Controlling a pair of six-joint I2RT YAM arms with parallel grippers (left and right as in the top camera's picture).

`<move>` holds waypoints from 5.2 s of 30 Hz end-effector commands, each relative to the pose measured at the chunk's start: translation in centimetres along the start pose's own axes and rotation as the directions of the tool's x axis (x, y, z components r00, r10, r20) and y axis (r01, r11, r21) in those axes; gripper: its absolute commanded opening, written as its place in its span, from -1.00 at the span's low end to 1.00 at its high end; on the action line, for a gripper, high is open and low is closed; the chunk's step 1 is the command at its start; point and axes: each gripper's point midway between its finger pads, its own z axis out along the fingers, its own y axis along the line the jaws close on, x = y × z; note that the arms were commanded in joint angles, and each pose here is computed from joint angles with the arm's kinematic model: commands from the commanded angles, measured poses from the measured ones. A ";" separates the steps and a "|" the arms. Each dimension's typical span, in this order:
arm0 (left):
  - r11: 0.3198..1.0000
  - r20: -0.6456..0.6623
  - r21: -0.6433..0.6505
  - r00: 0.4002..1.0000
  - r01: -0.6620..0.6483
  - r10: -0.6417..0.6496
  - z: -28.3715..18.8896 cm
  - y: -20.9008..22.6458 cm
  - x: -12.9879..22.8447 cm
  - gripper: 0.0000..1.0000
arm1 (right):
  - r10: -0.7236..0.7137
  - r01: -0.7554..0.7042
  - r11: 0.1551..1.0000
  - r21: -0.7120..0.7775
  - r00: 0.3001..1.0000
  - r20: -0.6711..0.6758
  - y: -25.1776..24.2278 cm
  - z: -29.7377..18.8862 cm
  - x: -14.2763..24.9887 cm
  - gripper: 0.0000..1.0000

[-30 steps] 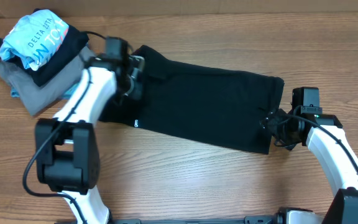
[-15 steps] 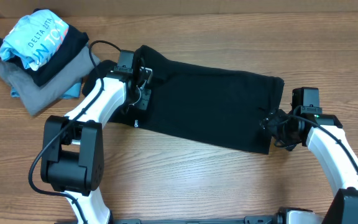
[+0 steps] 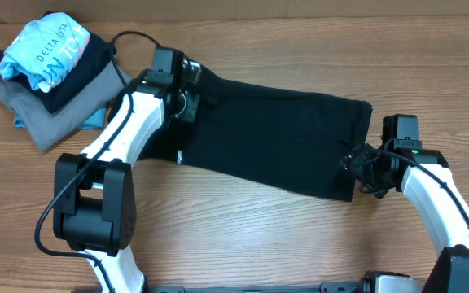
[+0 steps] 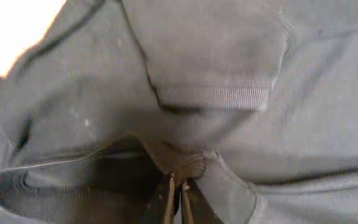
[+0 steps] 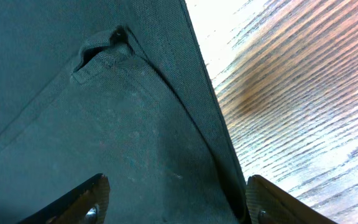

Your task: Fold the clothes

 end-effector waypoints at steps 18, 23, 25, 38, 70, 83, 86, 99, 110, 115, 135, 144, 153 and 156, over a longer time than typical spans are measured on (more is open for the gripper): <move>0.978 -0.204 -0.207 0.976 0.032 -0.075 -0.4 5.4 5.0 -0.46 | 0.003 -0.004 1.000 0.023 1.000 0.020 -0.4 -0.2 -0.6 0.50; 0.993 -0.230 -0.102 0.969 0.062 -0.085 0.8 4.0 5.8 -0.92 | 0.003 -0.004 1.000 0.024 1.000 0.019 -0.4 -0.2 -0.6 0.50; 0.994 -0.270 -0.083 0.959 0.067 -0.087 1.5 3.6 6.8 -0.92 | 0.003 -0.004 1.000 0.024 1.000 0.019 -0.4 -0.2 -0.6 0.50; 0.982 -0.148 -0.113 0.975 0.152 -0.168 4.1 4.6 3.6 -0.91 | 0.003 -0.003 1.000 0.022 1.000 0.023 -0.3 -0.2 -0.7 0.50; 0.891 -0.435 -0.260 0.778 0.374 -0.453 2.2 10.5 16.2 -0.38 | -0.169 0.163 0.972 -0.168 0.985 -0.020 2.3 4.1 0.0 -0.02; 0.912 -0.458 -0.239 0.790 0.332 -0.408 2.2 10.1 16.5 -0.37 | -0.257 0.277 0.954 -0.111 0.951 0.170 3.5 2.9 -4.7 0.03; 0.912 -0.458 -0.239 0.790 0.332 -0.408 2.2 10.1 16.5 -0.37 | -0.256 0.279 0.957 -0.084 0.943 0.214 3.4 2.8 -5.7 0.01; 0.912 -0.455 -0.239 0.792 0.332 -0.408 2.3 10.1 16.4 -0.32 | -0.261 0.294 0.942 -0.164 0.945 0.196 4.8 6.0 -6.1 -0.13; 0.912 -0.455 -0.239 0.792 0.332 -0.407 2.3 10.1 16.4 -0.29 | -0.268 0.298 0.928 -0.223 0.951 0.154 5.5 6.8 -5.2 -0.53; 0.915 -0.457 -0.236 0.794 0.326 -0.401 2.3 10.1 16.4 -0.28 | -0.293 0.327 0.919 -0.219 0.940 0.175 5.7 5.5 -5.2 -0.70; 0.919 -0.455 -0.247 0.800 0.308 -0.390 2.2 10.5 16.4 -0.21 | -0.307 0.338 0.929 -0.151 0.931 0.196 5.0 2.4 -5.3 -0.56; 0.919 -0.456 -0.246 0.800 0.308 -0.390 2.2 10.5 16.4 -0.11 | -0.301 0.320 0.944 -0.084 0.936 0.182 3.6 4.5 -5.9 -0.15; 0.919 -0.455 -0.246 0.800 0.308 -0.390 2.2 10.5 16.4 -0.08 | -0.306 0.326 0.932 -0.159 0.942 0.140 4.6 5.4 -5.0 -0.59; 0.919 -0.455 -0.246 0.800 0.308 -0.390 2.3 10.5 16.4 -0.07 | -0.306 0.327 0.932 -0.160 0.941 0.142 4.6 5.4 -5.0 -0.73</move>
